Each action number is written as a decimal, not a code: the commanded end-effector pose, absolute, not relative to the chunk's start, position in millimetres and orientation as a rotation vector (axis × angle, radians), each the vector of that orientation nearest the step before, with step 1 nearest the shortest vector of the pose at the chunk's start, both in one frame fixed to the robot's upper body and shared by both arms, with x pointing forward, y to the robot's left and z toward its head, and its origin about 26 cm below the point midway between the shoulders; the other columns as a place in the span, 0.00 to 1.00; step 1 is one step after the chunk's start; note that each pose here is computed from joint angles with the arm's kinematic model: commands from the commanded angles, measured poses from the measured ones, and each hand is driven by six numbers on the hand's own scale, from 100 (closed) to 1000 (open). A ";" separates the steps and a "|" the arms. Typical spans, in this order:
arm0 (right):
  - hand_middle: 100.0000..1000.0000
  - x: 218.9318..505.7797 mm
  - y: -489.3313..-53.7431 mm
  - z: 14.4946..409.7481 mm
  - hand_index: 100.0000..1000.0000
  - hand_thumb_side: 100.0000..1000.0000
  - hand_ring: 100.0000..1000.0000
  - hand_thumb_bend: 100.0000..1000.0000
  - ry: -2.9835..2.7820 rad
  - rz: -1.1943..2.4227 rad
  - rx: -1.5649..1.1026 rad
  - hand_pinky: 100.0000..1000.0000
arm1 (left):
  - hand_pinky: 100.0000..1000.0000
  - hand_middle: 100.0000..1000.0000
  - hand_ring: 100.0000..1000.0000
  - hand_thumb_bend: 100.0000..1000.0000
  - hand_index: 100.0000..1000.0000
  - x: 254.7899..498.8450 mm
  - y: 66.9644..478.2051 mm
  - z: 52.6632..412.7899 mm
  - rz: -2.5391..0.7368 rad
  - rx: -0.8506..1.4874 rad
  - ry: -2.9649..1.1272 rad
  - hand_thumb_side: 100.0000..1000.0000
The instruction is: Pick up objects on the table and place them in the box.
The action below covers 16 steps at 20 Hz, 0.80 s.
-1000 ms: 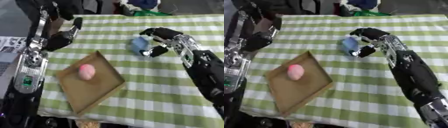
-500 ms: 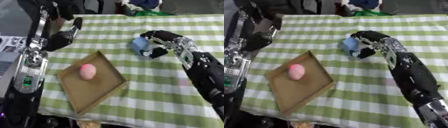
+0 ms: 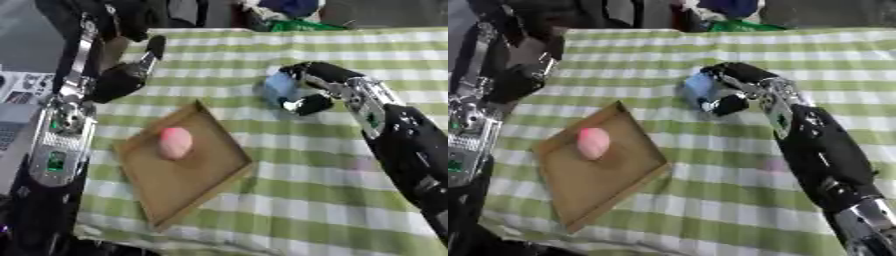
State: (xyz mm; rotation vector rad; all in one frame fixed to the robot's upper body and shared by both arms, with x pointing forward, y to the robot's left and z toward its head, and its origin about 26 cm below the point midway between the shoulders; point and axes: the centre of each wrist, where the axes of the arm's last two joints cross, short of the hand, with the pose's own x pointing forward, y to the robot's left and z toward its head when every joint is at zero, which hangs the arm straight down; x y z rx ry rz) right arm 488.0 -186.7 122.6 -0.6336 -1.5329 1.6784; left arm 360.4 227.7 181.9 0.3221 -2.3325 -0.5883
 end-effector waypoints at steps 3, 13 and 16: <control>0.46 489.3 -177.9 137.2 0.72 0.28 0.69 0.00 -1.659 1.625 -0.673 0.78 | 0.54 0.46 0.50 0.26 0.71 360.1 233.0 192.0 -0.594 0.355 -2.355 0.25; 0.29 484.5 -164.2 155.7 0.58 0.11 0.63 0.00 -1.873 1.544 -0.703 0.75 | 0.54 0.46 0.50 0.26 0.71 359.4 233.1 193.0 -0.594 0.361 -2.357 0.25; 0.29 480.3 -152.7 165.2 0.58 0.14 0.63 0.00 -1.931 1.576 -0.666 0.75 | 0.54 0.46 0.50 0.26 0.71 359.1 232.7 193.5 -0.595 0.361 -2.360 0.25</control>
